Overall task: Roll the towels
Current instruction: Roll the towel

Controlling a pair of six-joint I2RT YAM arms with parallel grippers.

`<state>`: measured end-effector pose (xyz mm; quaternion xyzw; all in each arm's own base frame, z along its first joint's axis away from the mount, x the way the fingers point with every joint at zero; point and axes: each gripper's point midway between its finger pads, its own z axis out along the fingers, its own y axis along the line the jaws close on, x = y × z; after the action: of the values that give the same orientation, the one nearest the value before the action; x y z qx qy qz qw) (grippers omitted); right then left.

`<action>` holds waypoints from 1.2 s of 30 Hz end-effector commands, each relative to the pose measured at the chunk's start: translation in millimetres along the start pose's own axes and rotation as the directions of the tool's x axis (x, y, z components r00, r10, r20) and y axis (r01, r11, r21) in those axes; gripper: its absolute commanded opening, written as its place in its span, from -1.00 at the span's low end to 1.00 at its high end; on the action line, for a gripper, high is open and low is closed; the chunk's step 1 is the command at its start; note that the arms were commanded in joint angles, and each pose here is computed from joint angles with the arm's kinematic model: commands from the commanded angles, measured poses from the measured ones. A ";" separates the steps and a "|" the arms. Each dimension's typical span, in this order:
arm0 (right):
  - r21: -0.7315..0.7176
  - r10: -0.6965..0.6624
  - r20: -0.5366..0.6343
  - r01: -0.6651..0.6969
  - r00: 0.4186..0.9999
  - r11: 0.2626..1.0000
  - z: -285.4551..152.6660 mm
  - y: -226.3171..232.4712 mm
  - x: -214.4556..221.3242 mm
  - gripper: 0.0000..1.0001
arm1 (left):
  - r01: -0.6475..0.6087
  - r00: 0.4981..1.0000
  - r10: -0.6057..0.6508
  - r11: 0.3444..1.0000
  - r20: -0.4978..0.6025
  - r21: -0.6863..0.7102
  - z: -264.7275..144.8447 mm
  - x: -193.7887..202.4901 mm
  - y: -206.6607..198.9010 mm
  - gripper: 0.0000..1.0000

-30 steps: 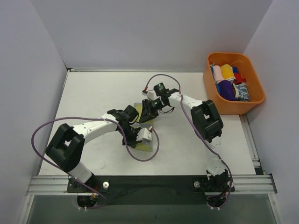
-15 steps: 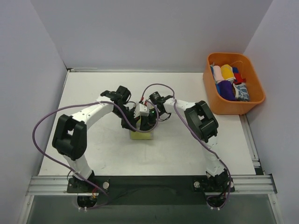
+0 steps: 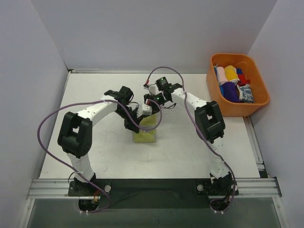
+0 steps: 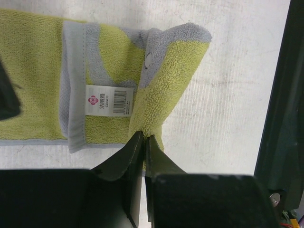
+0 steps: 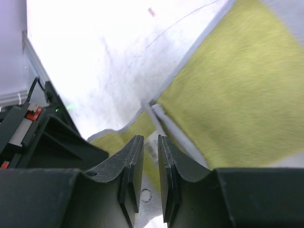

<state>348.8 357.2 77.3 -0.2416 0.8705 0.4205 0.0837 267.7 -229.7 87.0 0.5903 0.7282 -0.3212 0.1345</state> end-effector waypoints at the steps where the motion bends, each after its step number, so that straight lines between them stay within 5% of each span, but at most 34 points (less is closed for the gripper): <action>1: 0.073 -0.004 0.022 0.003 1.000 0.997 -14.2 -11.4 -11.6 -0.60 | -0.014 0.999 0.012 0.999 0.053 0.037 -6.8 -11.7 -12.0 -1.00; 28: 0.127 0.086 -0.101 -0.073 0.991 0.989 33.4 -53.2 26.8 -0.75 | 0.104 0.994 -0.107 0.966 0.003 -0.238 19.6 -1.0 92.4 -1.00; 31: 0.128 0.105 -0.082 -0.094 0.991 0.987 27.1 -53.8 21.5 -0.66 | 0.090 0.995 -0.098 0.965 -0.020 -0.246 25.3 5.8 96.9 -0.94; 36: 0.077 0.210 -0.025 -0.207 0.977 0.975 1.4 -51.6 6.2 -0.08 | 0.074 0.995 -0.086 0.966 -0.041 -0.246 29.5 14.8 95.8 -0.85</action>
<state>357.3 351.0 25.2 -0.1936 0.8966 0.3968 0.0347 334.2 -228.4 30.7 0.5378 0.7937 -0.2403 0.1515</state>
